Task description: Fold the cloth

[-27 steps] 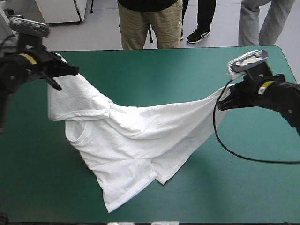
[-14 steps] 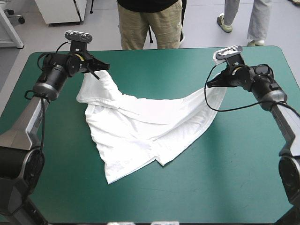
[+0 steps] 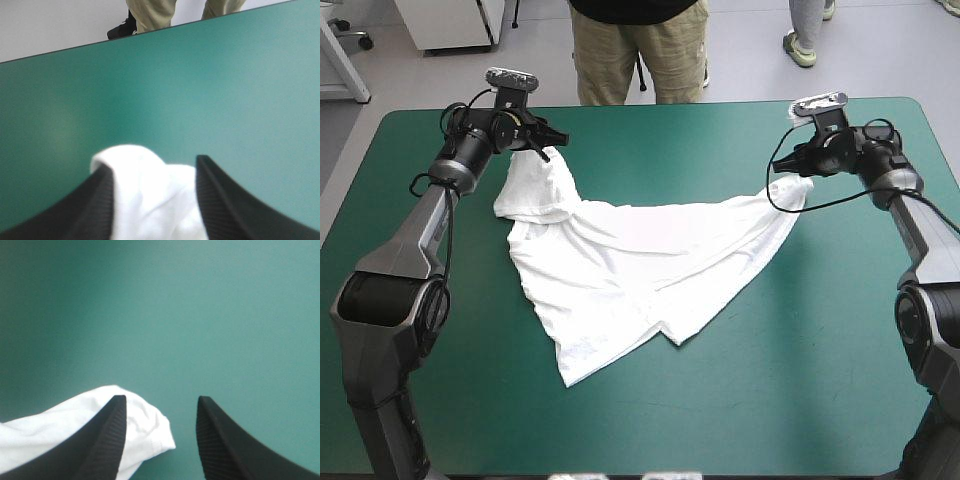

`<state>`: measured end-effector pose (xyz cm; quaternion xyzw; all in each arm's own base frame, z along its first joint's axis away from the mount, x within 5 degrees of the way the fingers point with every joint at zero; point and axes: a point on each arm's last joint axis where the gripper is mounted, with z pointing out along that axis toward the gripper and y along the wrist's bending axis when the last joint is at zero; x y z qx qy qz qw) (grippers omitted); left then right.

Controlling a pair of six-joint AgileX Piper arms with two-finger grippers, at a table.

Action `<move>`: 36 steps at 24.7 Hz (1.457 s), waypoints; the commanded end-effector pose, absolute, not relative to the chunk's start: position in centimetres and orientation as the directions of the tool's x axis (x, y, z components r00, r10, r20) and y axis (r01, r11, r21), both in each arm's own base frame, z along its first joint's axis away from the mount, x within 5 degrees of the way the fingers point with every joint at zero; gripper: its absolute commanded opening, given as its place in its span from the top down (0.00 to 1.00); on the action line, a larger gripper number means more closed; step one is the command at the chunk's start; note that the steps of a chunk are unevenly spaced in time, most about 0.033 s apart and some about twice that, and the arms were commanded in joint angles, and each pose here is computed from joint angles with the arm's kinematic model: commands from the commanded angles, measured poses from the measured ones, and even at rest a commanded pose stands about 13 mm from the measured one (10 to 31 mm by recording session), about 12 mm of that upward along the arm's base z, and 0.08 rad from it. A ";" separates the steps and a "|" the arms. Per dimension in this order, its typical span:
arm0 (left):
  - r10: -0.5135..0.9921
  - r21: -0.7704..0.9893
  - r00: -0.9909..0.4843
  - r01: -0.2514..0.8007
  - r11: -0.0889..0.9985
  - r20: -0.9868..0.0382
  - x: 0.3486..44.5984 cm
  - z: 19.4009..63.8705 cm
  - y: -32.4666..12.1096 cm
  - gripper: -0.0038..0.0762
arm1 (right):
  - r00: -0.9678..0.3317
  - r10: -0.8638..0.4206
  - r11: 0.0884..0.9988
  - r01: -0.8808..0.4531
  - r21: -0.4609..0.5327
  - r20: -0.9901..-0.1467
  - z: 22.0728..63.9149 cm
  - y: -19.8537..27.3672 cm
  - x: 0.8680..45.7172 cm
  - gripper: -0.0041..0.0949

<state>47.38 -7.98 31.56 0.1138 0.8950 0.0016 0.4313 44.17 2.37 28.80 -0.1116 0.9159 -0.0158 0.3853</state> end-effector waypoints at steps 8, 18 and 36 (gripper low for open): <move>0.173 0.083 -0.525 0.190 0.978 -0.834 43.2 41.6 -7.5 0.25 | -0.558 -0.182 0.982 -0.141 -0.124 -0.810 37.6 0.8 40.2 0.48; 0.247 0.245 -0.595 0.085 0.966 -0.765 37.6 46.2 -3.4 0.25 | -0.411 -0.133 0.983 -0.172 -0.067 -0.902 47.7 1.4 29.6 0.48; 0.393 -0.198 -0.786 0.532 0.823 -0.477 15.5 31.4 -9.3 0.34 | -0.349 -0.122 0.958 -0.287 -0.018 -0.929 53.1 2.5 15.1 0.52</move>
